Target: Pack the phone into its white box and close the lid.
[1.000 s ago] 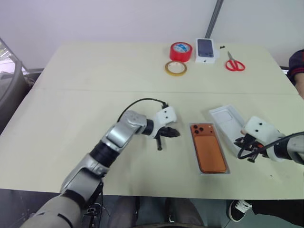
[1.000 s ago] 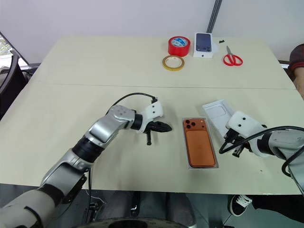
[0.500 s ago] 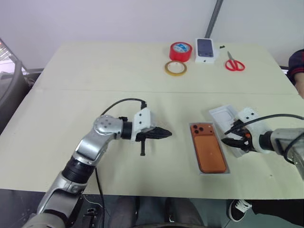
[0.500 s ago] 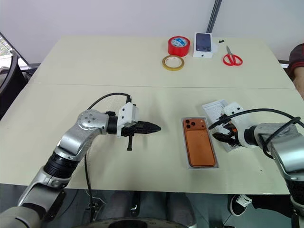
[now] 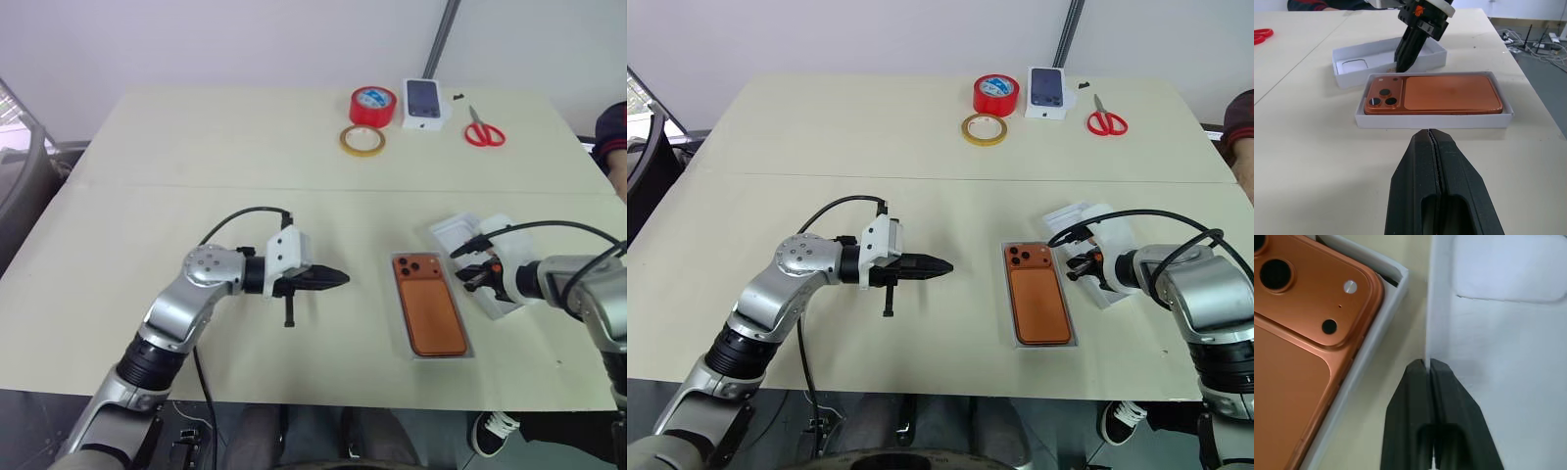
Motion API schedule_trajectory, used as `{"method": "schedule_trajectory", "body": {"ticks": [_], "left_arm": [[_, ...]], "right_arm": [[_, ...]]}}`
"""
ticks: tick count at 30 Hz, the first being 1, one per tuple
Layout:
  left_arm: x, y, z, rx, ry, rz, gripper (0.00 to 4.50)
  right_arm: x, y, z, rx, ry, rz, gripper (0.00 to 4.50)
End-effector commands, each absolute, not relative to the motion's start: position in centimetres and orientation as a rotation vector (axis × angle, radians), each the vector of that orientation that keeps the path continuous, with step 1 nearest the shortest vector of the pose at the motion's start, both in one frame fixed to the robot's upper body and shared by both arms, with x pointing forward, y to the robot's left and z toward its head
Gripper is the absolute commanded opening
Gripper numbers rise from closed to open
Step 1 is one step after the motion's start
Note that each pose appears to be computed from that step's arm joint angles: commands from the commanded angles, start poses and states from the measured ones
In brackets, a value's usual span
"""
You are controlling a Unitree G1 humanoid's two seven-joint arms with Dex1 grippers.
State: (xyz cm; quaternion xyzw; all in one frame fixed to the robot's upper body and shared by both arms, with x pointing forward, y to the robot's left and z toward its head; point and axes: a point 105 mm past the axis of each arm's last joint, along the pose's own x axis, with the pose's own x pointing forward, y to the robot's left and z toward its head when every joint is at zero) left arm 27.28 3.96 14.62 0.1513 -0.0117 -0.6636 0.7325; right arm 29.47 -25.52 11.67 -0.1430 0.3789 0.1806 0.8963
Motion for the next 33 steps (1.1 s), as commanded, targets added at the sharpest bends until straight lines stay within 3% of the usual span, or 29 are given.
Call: {"method": "schedule_trajectory", "body": {"ticks": [1, 4, 9, 13, 16, 20, 24, 29, 33], "left_arm": [[26.9, 4.1, 15.4, 0.331, -0.064, -1.461, 0.0], [27.2, 4.4, 15.3, 0.328, -0.059, -1.439, 0.0], [28.4, 5.4, 15.7, 0.311, -0.062, -1.377, 0.0], [30.0, 6.2, 16.1, 0.304, -0.072, -1.31, 0.0], [31.0, 6.7, 16.3, 0.306, -0.075, -1.271, 0.0], [32.1, 7.0, 17.0, 0.309, -0.09, -1.239, 0.0], [31.9, 6.8, 17.1, 0.314, -0.094, -1.253, 0.0], [30.9, 5.2, 16.5, 0.317, -0.096, -1.315, 0.0], [30.3, 3.4, 15.9, 0.306, -0.093, -1.361, 0.0]], "right_arm": [[29.2, -26.0, 14.0, -0.279, 0.732, 0.343, 0.05], [29.0, -25.6, 16.8, -0.2, 0.66, 0.351, 0.05], [28.2, -22.3, 21.4, 0.011, 0.508, 0.559, 0.05], [26.9, -17.4, 21.0, 0.201, 0.478, 0.822, 0.05], [25.0, -13.6, 20.8, 0.375, 0.489, 0.904, 0.05], [24.4, -10.0, 19.5, 0.606, 0.459, 0.848, 0.05], [24.4, -8.7, 18.1, 0.799, 0.471, 0.674, 0.05], [23.8, -9.1, 16.2, 0.829, 0.541, 0.561, 0.05], [24.3, -10.1, 16.1, 0.789, 0.537, 0.535, 1.39]]}}
